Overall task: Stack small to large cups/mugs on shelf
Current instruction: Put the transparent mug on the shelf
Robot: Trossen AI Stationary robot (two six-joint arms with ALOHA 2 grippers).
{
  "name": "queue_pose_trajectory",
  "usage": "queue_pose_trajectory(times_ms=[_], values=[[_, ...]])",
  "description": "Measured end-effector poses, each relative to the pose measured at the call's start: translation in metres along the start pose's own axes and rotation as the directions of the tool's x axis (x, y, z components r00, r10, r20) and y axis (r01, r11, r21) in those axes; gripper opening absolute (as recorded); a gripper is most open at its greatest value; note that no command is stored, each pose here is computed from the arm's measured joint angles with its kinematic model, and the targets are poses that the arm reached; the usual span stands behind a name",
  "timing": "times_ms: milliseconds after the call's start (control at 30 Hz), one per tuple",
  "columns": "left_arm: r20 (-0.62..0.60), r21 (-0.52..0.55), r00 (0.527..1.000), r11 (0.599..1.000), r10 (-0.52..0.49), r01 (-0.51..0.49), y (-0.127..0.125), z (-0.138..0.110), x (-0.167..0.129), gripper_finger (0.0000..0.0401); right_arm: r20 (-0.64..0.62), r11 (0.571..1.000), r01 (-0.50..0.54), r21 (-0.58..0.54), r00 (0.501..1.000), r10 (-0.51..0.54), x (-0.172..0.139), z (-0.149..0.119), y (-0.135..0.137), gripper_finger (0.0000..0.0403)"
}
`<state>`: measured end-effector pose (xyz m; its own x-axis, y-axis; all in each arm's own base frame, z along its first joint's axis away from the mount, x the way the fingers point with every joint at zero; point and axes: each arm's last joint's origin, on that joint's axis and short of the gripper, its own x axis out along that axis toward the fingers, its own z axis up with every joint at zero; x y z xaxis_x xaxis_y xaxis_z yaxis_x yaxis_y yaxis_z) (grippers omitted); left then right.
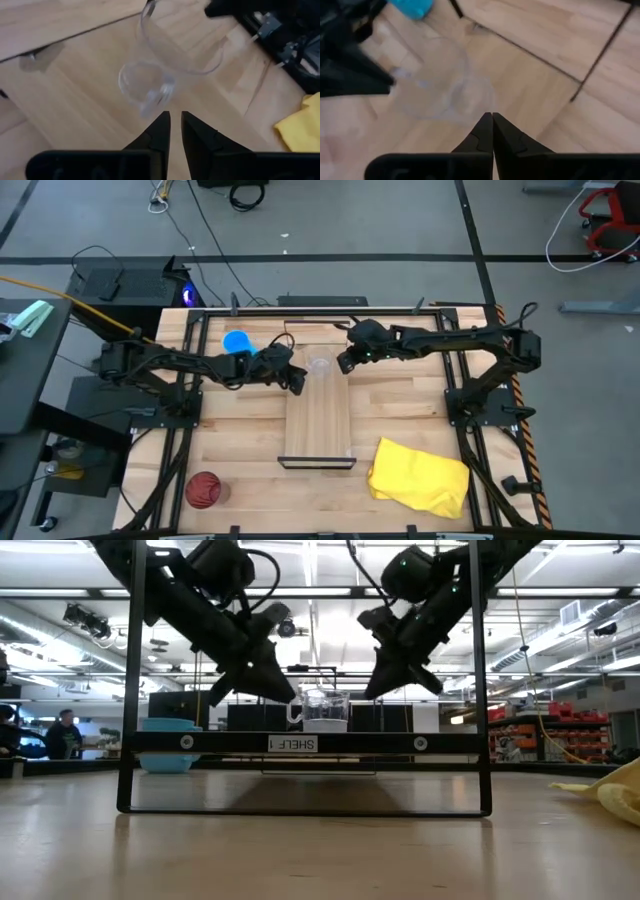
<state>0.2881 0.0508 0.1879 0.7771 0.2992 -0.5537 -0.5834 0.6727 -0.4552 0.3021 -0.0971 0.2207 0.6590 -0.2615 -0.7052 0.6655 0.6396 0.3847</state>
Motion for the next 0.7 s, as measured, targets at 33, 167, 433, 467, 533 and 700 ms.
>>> queue_pose_trajectory(times_ms=[33, 167, 433, 467, 533, 700], values=[[-0.004, 0.000, 1.000, 1.000, 0.003, -0.003, 0.000, -0.001, 0.000, 0.0052, 0.006, 1.000, -0.003, 0.001, 1.000, 0.003, 0.002, 0.000, 0.000, 0.0004], [-0.010, 0.001, 1.000, 1.000, 0.010, -0.010, 0.002, -0.002, 0.003, 0.0047, 0.011, 1.000, -0.007, 0.001, 1.000, 0.007, 0.011, 0.000, 0.000, 0.0006], [0.007, -0.004, 0.999, 0.999, 0.037, -0.037, 0.003, -0.002, 0.004, 0.0045, 0.014, 0.999, -0.035, -0.015, 0.999, 0.035, 0.021, 0.001, 0.006, 0.0004], [0.011, -0.008, 0.999, 0.999, 0.043, -0.043, 0.004, -0.001, 0.004, 0.0044, 0.007, 0.999, -0.033, -0.015, 0.999, 0.033, 0.022, 0.000, 0.006, 0.0004], [0.022, -0.030, 0.998, 0.998, 0.056, -0.056, 0.006, 0.001, 0.005, 0.0041, 0.006, 0.999, -0.046, -0.023, 0.999, 0.046, 0.021, -0.001, 0.009, 0.0003], [0.035, -0.045, 0.997, 0.996, 0.075, -0.074, 0.011, 0.005, 0.006, 0.0040, -0.004, 0.997, -0.064, -0.046, 0.998, 0.064, 0.021, -0.005, 0.015, 0.0003]])
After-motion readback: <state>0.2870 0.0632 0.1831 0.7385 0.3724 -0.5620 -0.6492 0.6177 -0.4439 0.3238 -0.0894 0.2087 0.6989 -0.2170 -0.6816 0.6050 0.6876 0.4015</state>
